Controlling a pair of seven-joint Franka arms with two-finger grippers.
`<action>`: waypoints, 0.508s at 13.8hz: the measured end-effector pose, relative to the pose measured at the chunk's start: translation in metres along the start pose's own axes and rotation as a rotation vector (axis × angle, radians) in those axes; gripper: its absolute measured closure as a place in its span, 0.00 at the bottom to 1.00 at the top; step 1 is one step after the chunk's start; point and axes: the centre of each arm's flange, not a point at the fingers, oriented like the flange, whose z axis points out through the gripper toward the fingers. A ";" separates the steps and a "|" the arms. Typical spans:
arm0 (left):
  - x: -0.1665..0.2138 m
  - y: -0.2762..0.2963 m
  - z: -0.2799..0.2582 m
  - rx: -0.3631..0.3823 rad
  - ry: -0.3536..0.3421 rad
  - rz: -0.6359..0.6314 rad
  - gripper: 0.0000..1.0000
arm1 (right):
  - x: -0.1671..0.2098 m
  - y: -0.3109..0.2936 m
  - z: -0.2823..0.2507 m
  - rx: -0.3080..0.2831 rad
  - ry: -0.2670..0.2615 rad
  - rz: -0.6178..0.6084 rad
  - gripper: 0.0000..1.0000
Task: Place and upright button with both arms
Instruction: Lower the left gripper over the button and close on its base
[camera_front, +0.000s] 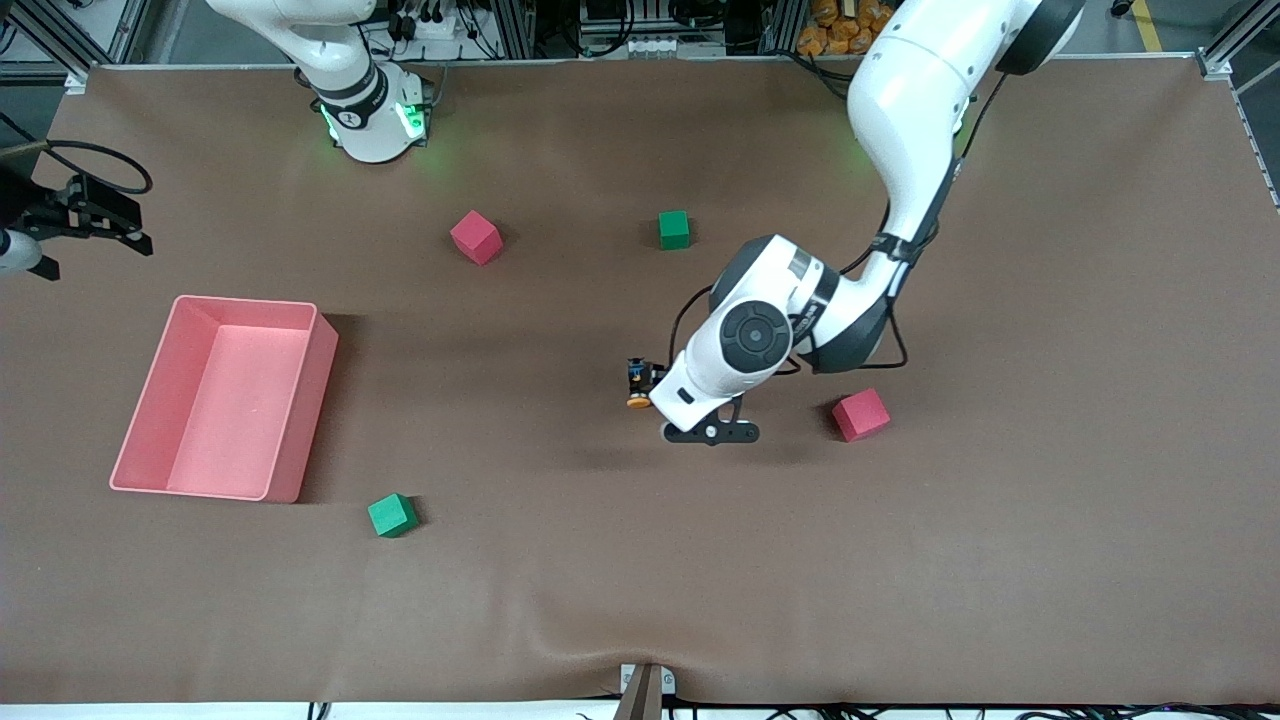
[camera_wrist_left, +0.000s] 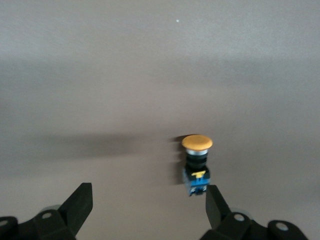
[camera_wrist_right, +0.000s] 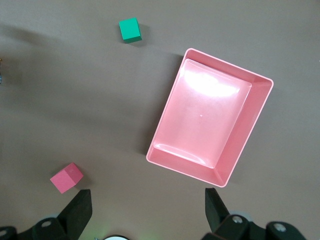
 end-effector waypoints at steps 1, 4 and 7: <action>-0.003 0.007 0.012 -0.004 0.003 -0.022 0.00 | -0.001 0.000 -0.002 -0.002 0.003 0.002 0.00; -0.016 0.026 0.041 -0.011 0.004 -0.088 0.00 | -0.001 0.000 -0.005 -0.003 0.007 0.069 0.00; -0.030 0.040 0.059 -0.002 -0.006 -0.110 0.00 | -0.005 -0.001 -0.009 0.001 -0.010 0.099 0.00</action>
